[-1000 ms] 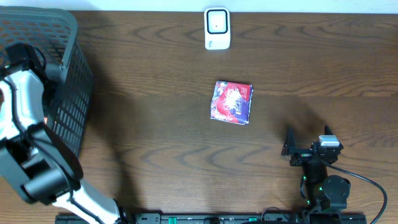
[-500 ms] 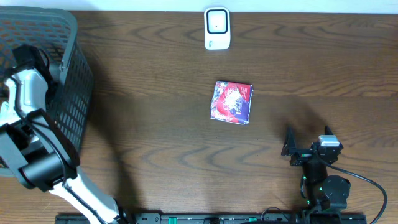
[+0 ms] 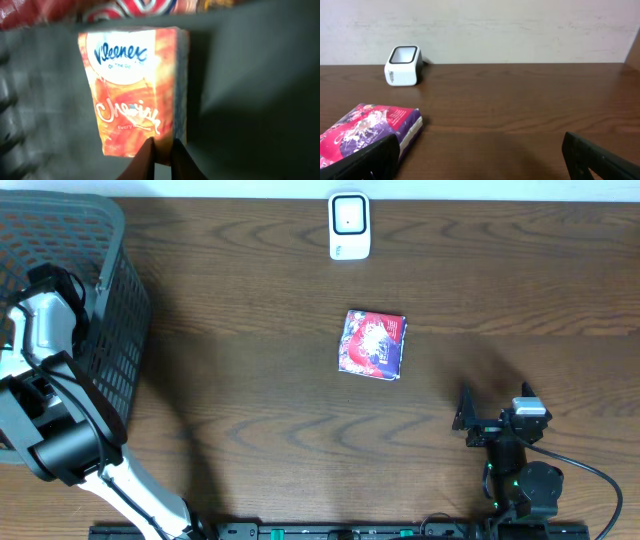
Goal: Scan the item barcode
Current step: 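Grasp the orange Kleenex tissue pack in the basket with the left gripper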
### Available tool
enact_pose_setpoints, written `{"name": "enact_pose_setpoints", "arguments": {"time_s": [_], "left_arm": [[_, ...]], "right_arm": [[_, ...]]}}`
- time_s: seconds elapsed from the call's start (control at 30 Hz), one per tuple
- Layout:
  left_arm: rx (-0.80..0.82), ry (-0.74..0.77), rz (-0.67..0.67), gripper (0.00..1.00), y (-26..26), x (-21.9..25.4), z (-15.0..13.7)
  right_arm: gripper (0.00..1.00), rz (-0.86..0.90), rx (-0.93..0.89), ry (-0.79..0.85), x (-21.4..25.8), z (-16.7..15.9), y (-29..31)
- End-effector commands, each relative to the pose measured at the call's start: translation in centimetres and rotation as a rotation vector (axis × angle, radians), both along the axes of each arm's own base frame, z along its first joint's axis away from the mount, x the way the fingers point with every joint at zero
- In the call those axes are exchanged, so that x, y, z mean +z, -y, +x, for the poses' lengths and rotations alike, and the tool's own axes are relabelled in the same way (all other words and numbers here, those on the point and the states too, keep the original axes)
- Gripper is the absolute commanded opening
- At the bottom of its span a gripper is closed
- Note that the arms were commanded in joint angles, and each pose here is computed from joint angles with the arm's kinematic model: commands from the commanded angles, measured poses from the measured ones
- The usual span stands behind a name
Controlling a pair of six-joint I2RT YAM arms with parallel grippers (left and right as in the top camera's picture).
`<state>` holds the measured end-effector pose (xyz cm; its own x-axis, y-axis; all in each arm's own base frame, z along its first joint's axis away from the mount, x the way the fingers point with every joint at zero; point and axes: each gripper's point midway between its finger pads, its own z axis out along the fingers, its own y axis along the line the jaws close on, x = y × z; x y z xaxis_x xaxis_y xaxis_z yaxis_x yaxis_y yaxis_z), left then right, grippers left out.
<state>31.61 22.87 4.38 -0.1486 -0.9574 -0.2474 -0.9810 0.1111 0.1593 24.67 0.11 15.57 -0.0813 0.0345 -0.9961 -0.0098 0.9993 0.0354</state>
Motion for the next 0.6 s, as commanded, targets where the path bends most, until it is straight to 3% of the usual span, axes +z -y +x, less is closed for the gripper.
{"name": "enact_pose_setpoints", "arguments": {"time_s": [0.0,0.1,0.23,0.3,0.33,0.57], "left_arm": [[-0.124,0.017,-0.162,0.1,2.5,-0.8,0.5],[-0.158,0.027,-0.175,0.16,2.6,-0.7,0.8],[-0.173,0.057,-0.156,0.39,1.7,0.3,1.5],[-0.22,0.108,-0.116,0.66,1.1,2.0,2.7],[-0.223,0.125,-0.104,0.72,0.9,2.4,3.0],[-0.217,0.178,-0.036,0.74,-0.5,3.6,3.9]], "right_arm": [[0.99,0.007,-0.004,-0.002,-0.1,0.0,0.1],[0.99,0.007,-0.004,-0.002,-0.1,0.0,0.1],[0.99,0.007,-0.004,-0.002,-0.1,0.0,0.1],[0.99,0.007,-0.004,-0.002,-0.1,0.0,0.1],[0.99,0.007,-0.004,-0.002,-0.1,0.0,0.1],[0.99,0.007,-0.004,-0.002,-0.1,0.0,0.1]]}}
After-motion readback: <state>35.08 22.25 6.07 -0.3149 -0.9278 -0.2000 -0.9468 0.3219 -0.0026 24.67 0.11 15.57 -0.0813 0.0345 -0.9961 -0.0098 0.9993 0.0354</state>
